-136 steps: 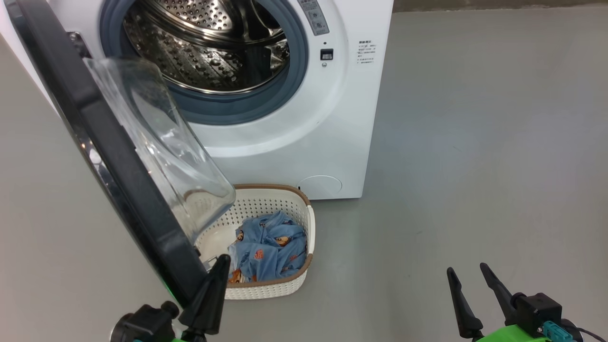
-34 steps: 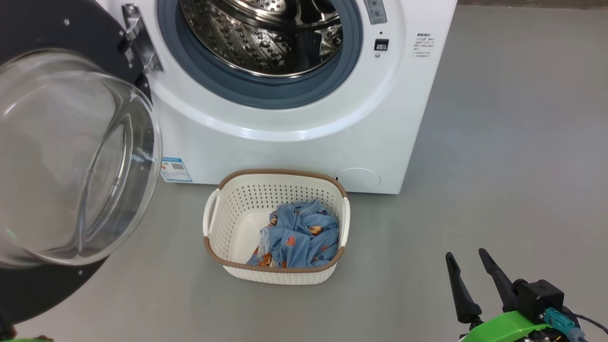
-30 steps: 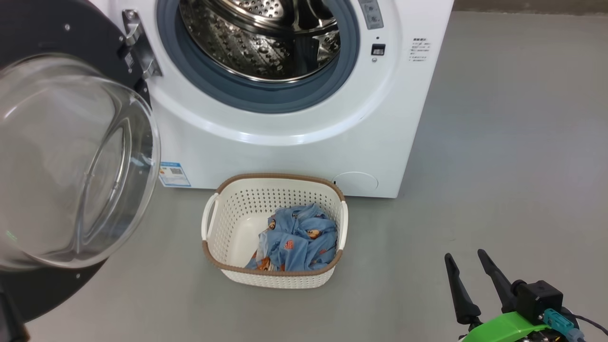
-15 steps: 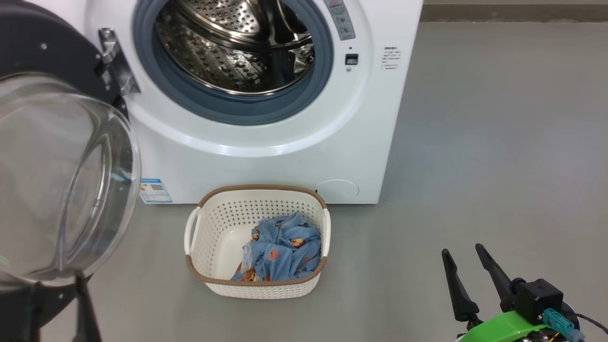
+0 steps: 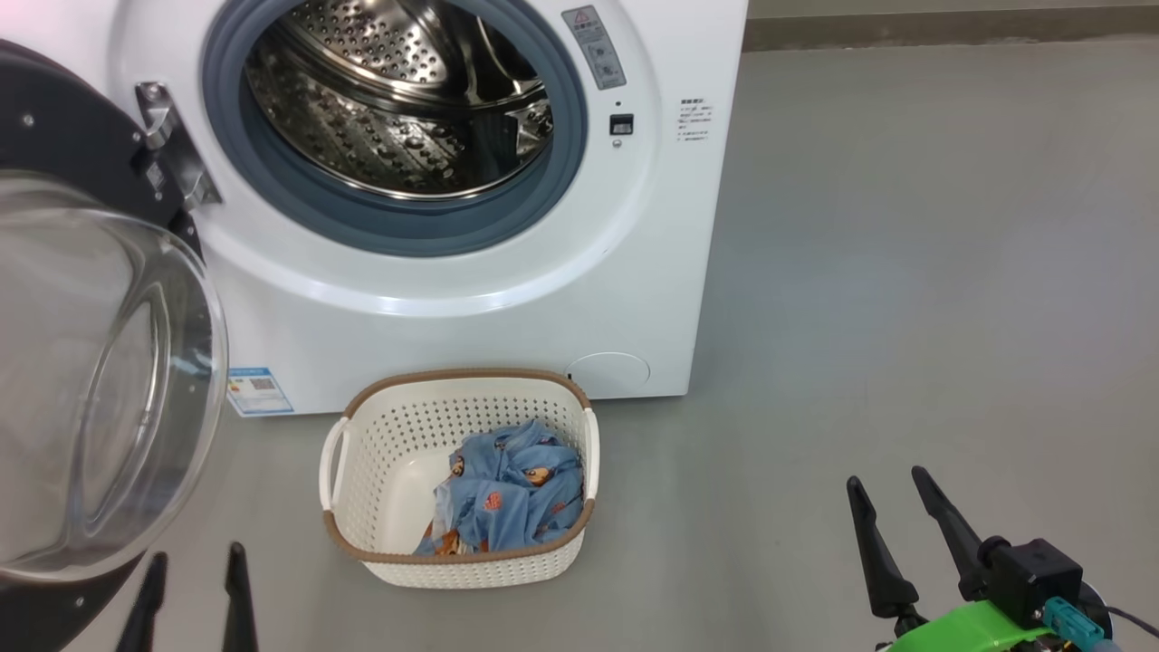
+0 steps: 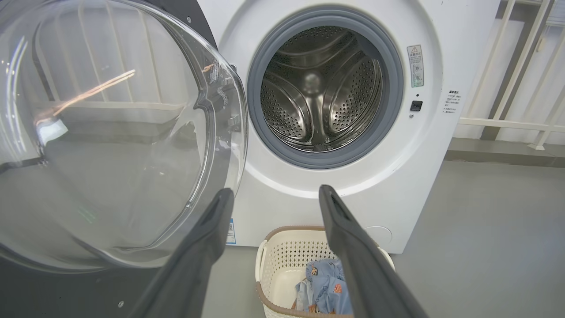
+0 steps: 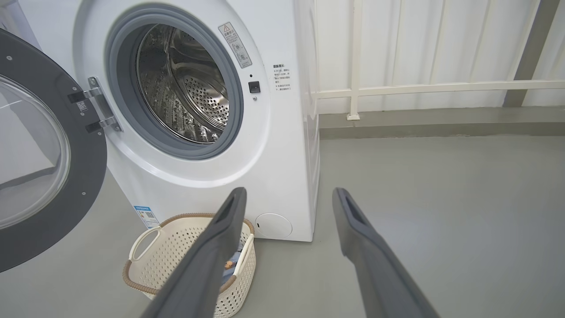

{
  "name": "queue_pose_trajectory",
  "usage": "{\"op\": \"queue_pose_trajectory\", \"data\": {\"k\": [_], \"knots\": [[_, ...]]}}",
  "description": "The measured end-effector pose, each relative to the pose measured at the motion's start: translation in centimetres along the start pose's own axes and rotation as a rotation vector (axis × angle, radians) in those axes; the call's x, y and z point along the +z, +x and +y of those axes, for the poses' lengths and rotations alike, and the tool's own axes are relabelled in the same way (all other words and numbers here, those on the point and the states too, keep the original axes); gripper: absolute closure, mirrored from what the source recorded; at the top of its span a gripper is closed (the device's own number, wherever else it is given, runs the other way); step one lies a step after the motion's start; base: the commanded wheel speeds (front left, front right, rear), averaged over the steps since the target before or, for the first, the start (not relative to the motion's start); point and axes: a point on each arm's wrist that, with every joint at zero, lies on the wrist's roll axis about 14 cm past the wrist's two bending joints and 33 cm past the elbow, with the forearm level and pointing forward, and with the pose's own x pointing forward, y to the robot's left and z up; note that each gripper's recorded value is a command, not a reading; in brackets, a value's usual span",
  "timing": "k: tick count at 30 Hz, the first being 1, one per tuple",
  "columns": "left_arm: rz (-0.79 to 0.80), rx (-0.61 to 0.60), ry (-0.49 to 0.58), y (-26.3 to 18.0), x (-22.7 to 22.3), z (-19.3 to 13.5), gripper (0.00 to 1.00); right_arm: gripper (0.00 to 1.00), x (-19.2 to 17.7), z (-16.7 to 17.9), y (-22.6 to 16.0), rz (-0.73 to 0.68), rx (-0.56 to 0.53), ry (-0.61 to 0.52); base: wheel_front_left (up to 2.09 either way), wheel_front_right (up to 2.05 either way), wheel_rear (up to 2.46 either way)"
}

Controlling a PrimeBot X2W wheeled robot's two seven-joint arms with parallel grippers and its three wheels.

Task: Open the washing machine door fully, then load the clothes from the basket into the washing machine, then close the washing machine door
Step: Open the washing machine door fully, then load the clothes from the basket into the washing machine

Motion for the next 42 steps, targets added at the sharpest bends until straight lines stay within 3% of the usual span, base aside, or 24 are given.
{"op": "queue_pose_trajectory", "data": {"k": [13,42], "knots": [[0.041,-0.066,0.013,-0.4,-1.3,-2.0,0.0,0.0,0.6,-1.2,-1.1,-0.016,-0.039,-0.006,0.0,0.0,0.0],[0.076,-0.032,0.022,-1.0,-2.3,-0.9,0.0,0.0,0.5,-1.2,-0.9,-0.013,-0.039,-0.005,0.04,-0.04,0.0]]}}
